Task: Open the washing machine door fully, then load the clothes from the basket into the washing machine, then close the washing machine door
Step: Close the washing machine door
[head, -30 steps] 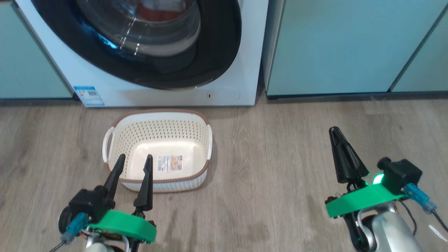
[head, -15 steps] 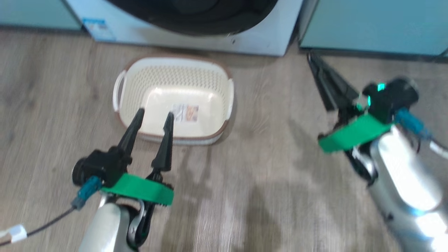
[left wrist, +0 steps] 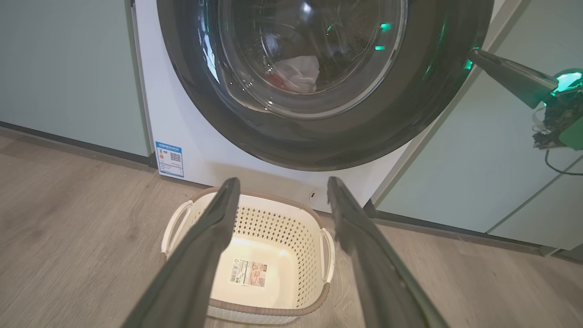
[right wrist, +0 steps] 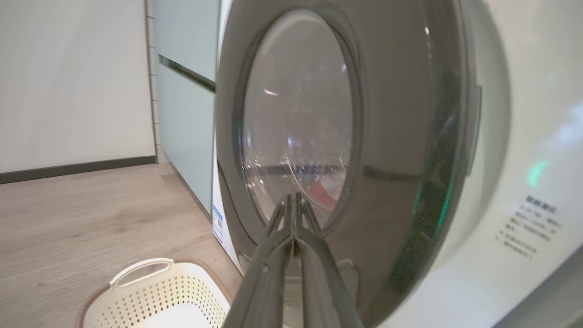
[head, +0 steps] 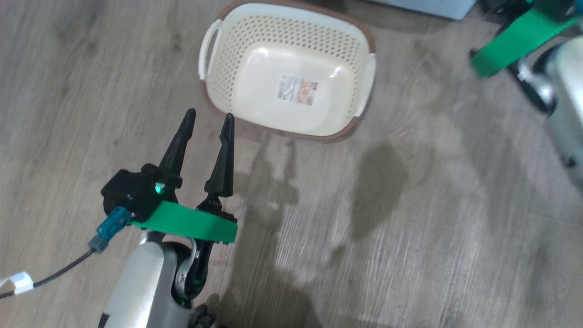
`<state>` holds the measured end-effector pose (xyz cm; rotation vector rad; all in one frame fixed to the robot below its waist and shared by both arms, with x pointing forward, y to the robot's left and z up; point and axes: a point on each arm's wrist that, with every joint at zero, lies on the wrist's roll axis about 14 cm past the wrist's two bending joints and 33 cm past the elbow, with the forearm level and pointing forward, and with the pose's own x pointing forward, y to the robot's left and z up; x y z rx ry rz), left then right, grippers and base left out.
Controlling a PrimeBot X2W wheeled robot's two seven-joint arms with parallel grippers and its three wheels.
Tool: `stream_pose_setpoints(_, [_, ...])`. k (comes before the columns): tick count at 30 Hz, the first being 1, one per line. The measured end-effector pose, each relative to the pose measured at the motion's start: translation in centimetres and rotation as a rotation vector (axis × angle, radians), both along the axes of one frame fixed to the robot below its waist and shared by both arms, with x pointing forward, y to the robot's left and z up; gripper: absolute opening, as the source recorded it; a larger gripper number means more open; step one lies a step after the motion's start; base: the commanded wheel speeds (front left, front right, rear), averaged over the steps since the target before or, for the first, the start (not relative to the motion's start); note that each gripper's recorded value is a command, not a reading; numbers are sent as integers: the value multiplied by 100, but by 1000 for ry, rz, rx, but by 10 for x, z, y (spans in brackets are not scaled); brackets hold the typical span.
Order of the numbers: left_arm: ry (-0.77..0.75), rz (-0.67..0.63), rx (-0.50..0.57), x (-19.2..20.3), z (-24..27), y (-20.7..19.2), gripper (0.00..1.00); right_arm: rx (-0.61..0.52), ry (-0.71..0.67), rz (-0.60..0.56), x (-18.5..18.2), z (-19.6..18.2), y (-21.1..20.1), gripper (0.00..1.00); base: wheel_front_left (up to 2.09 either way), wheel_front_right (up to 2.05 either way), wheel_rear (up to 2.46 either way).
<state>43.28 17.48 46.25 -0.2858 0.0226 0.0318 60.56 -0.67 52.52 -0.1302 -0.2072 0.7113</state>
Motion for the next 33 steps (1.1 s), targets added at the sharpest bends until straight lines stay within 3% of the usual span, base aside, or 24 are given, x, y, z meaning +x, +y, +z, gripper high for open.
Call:
stream_pose_setpoints(7, [-1, 44, 13, 2, 1, 14, 100, -50, 49, -119, 59, -22, -13, 0, 0, 0, 0])
stream_pose_setpoints(17, [33, 63, 19, 0, -9, 20, 100, -109, 98, -166, 87, -39, -14, 0, 0, 0, 0])
stream_pose_setpoints(33, [37, 63, 29, 5, -12, 20, 100, -91, 133, -296, 131, -21, -34, 0, 0, 0, 0])
